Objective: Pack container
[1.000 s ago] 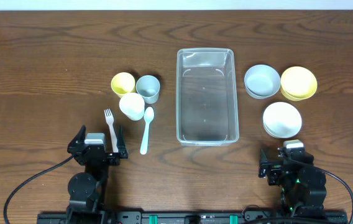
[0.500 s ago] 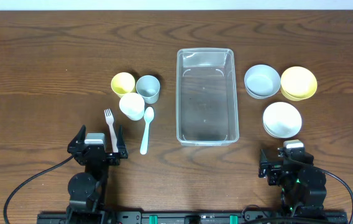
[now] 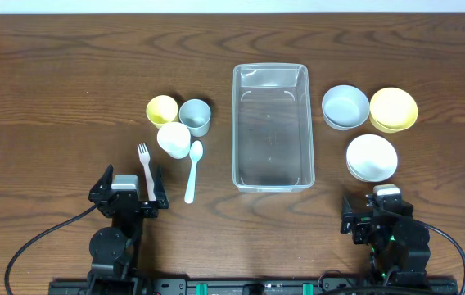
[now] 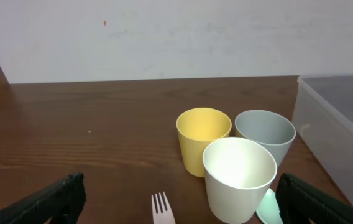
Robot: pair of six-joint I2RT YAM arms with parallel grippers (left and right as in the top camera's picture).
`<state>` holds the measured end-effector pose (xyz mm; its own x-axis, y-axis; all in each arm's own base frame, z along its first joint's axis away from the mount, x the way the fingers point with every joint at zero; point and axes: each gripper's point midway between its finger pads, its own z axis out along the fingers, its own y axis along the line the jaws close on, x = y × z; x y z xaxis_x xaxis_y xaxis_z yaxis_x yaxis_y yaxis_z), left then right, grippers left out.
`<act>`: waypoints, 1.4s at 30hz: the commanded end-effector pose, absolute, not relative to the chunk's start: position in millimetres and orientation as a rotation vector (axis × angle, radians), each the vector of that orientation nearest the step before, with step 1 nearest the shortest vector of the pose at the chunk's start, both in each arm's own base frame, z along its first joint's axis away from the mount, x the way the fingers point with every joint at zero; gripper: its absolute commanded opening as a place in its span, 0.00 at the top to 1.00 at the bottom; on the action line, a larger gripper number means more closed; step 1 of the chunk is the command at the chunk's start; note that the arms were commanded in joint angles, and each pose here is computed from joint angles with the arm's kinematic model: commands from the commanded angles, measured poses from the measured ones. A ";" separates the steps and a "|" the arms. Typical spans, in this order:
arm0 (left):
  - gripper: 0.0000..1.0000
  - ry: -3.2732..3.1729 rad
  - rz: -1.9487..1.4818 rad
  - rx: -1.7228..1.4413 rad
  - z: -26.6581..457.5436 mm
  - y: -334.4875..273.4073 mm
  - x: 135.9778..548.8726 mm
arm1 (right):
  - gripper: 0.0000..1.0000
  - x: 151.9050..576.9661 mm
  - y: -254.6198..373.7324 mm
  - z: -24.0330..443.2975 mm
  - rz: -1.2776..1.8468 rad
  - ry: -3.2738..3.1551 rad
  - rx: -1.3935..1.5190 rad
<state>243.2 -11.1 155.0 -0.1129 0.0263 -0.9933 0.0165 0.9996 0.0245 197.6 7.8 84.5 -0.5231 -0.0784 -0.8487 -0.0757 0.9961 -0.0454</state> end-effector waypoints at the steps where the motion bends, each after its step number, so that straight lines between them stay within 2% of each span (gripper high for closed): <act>1: 0.02 1.724 0.011 0.053 136.8 -13.1 243.3 | 0.01 196.6 6.4 80.4 -0.006 2.134 -0.096; 23: 0.02 1.724 0.011 0.053 136.8 -13.1 243.3 | 0.01 202.0 7.2 89.3 -0.001 2.092 -0.094; 28: 0.02 1.719 0.009 0.053 138.1 -13.3 243.5 | 0.01 209.9 46.1 118.6 0.375 1.976 -0.006; 32: 0.02 1.720 0.009 0.053 137.9 -13.3 243.5 | 0.01 215.2 56.0 141.8 0.526 1.888 0.074; 42: 0.02 1.726 0.010 0.053 136.5 -13.3 243.4 | 0.01 218.4 56.6 156.0 0.556 1.847 0.099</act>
